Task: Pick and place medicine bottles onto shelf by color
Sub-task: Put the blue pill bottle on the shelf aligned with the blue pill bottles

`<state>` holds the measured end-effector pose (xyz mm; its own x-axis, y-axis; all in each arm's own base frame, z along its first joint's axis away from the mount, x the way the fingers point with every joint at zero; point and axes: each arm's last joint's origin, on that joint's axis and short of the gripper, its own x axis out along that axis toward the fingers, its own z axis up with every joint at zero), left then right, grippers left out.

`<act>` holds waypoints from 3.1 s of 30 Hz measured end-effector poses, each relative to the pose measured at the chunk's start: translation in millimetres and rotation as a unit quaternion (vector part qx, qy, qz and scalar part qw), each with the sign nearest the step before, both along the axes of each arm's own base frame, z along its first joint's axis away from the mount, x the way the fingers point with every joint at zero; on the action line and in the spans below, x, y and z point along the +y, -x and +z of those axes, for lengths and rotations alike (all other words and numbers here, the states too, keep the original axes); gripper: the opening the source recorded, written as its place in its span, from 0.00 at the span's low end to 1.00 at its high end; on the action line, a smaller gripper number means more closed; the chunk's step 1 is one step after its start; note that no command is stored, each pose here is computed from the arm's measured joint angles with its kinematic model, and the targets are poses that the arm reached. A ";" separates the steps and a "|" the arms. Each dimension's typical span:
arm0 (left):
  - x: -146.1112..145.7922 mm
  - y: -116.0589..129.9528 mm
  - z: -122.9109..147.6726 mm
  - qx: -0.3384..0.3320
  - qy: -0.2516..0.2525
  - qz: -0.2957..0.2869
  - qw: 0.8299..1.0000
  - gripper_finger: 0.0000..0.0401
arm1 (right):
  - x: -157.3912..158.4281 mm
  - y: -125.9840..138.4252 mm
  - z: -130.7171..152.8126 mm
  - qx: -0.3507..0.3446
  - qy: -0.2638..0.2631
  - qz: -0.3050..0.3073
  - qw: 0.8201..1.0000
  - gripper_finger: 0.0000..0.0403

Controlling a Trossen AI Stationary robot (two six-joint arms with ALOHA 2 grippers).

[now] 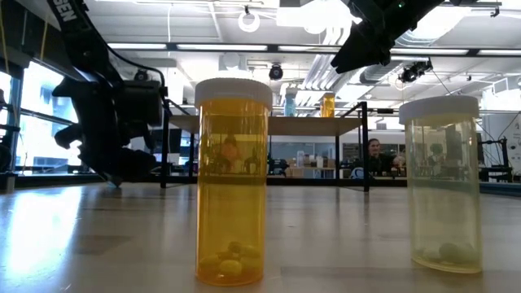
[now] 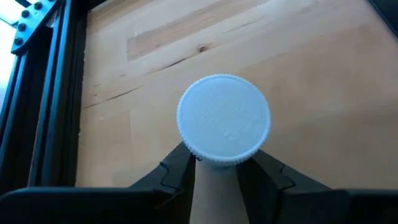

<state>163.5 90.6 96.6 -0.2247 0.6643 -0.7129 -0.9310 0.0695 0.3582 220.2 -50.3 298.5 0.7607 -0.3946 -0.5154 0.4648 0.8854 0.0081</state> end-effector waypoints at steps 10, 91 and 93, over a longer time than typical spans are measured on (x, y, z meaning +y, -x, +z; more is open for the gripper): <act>-5.9 7.3 23.5 -0.006 0.054 -0.066 0.996 0.23 | 0.0 0.0 0.0 0.000 0.000 0.000 1.000 0.40; -99.9 -83.1 84.6 -0.216 0.094 -0.518 0.822 0.23 | 78.7 -95.6 -56.7 -0.048 0.031 0.304 0.951 0.40; -100.0 -84.9 79.4 -0.207 0.099 -0.517 0.824 0.23 | 78.8 -97.7 -62.1 -0.038 0.025 0.303 0.952 0.40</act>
<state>248.3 -9.5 176.0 0.6787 0.2087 -0.7041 -0.3764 0.9221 -0.0896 317.8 28.6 236.4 0.8912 0.1049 -0.4412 -0.1307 0.9910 -0.0285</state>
